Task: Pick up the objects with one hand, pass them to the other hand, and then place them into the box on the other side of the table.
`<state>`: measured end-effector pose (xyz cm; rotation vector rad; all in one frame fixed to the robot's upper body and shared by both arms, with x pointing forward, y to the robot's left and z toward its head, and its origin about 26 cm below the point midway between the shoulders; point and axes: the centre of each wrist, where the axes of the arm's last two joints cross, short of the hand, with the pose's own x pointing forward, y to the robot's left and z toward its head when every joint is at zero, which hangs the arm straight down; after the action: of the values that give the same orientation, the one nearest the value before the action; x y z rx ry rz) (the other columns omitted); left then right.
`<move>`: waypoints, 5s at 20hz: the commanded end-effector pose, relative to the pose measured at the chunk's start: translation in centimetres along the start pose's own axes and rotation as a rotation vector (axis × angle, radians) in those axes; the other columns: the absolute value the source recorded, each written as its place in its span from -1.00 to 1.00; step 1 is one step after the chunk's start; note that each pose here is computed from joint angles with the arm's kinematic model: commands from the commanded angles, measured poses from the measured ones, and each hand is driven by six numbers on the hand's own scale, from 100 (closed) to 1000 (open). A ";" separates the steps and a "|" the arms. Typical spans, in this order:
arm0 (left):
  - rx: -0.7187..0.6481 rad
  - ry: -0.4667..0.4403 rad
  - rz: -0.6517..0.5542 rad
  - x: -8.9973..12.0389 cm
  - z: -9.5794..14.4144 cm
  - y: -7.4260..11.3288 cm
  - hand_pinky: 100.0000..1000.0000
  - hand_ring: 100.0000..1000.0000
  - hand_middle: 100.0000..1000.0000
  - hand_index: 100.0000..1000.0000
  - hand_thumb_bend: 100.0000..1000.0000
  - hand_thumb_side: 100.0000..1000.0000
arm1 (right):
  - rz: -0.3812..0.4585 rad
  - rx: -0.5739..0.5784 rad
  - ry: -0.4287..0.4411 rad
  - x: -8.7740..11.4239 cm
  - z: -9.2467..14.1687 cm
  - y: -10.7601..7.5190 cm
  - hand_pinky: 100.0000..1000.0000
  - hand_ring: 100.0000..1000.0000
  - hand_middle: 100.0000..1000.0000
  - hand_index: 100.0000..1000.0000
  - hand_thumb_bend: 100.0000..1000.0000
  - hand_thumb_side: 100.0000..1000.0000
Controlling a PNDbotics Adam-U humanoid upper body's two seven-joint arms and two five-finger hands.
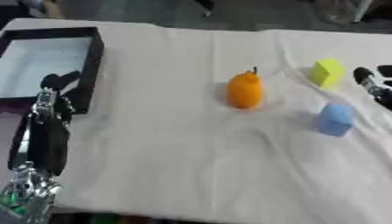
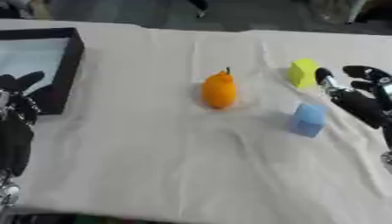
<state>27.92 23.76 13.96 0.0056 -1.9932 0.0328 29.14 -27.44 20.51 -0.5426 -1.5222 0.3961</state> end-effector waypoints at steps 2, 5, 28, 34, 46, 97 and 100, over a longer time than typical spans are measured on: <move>-0.019 -0.034 -0.018 0.9 -0.3 0.2 1.00 0.62 0.67 0.56 -0.88 0.63 | 0.283 -0.171 0.220 0.6 0.5 -0.6 0.71 0.90 0.79 0.74 -0.26 -0.05; -0.022 -0.034 -0.013 0.9 -0.4 0.2 1.00 0.62 0.66 0.56 -0.89 0.62 | 0.339 -0.089 0.236 0.8 0.6 -1.0 0.72 0.90 0.76 0.68 -0.13 -0.34; -0.040 -0.028 -0.018 0.8 -0.2 0.1 1.00 0.62 0.66 0.55 -0.89 0.63 | 0.247 0.104 0.305 3.7 0.2 -2.9 0.77 0.93 0.81 0.80 -0.27 -0.89; -0.041 -0.026 -0.023 0.8 -0.2 0.2 1.00 0.62 0.66 0.55 -0.88 0.64 | 0.192 0.245 0.283 5.5 0.0 -2.4 0.80 0.94 0.81 0.82 -0.17 -0.77; -0.036 -0.025 -0.024 0.8 -0.2 0.3 1.00 0.62 0.66 0.54 -0.89 0.64 | 0.196 0.320 0.265 6.1 -2.2 -3.0 0.86 1.00 0.84 0.83 -0.19 -0.94; -0.032 -0.061 -0.020 1.2 -0.8 -0.1 1.00 0.62 0.64 0.53 -0.89 0.68 | 0.479 0.544 0.339 6.5 -5.4 -8.5 0.88 0.98 0.82 0.79 -0.40 -1.00; -0.029 -0.061 -0.020 1.2 -0.8 -0.1 1.00 0.62 0.64 0.53 -0.89 0.68 | 0.505 0.558 0.352 6.8 -5.4 -8.7 0.88 0.98 0.82 0.79 -0.40 -1.00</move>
<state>28.24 23.62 14.67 0.0017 -2.0237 -0.0013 34.18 -30.81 29.75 -0.5871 -1.0514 1.0856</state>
